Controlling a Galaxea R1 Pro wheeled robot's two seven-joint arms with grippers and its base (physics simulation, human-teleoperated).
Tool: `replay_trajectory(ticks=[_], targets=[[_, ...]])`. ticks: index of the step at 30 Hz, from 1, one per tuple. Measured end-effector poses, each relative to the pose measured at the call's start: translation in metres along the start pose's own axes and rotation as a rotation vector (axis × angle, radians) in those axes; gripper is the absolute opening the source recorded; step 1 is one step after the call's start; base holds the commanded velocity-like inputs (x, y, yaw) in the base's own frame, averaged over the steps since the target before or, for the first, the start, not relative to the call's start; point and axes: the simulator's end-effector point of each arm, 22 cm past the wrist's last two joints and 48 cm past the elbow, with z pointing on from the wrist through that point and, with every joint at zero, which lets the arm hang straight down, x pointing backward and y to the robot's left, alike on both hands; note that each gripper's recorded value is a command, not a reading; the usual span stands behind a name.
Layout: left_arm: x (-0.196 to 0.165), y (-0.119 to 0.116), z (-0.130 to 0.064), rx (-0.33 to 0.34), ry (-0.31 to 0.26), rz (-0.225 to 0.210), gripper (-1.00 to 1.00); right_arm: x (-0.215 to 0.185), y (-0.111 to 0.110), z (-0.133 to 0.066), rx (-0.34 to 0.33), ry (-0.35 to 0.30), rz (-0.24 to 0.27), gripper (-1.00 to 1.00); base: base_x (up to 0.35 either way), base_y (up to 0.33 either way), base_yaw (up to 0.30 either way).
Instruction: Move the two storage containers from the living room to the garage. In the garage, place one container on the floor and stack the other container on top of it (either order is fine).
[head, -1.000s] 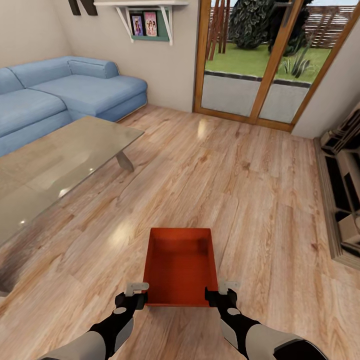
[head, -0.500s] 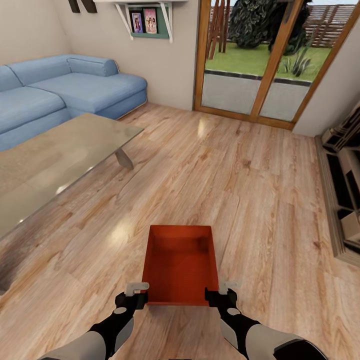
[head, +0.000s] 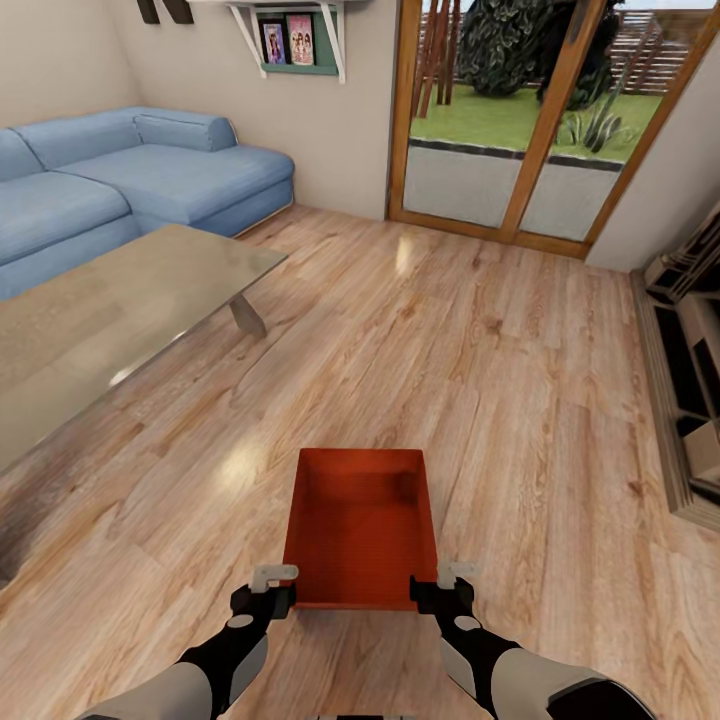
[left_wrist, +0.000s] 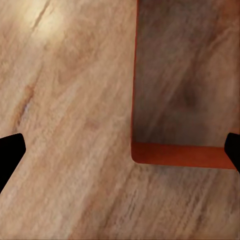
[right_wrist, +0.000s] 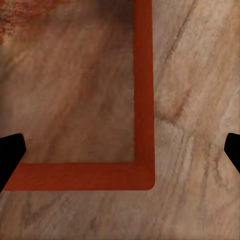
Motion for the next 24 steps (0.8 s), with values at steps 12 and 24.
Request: replay_trajectory(ticks=[12,24], targets=[[0.0034,0.0004,-0.0006,-0.001,0.006,0.0,1.0,-0.0002,0.0003,-0.0004,0.0,-0.001,0.0,1.0,0.178,0.0,0.0],[0.0038,0.0007,-0.0003,-0.002,0.007,0.0,1.0,0.0,-0.0007,0.0001,0.001,0.0,0.0,1.0,0.134,0.0,0.0]])
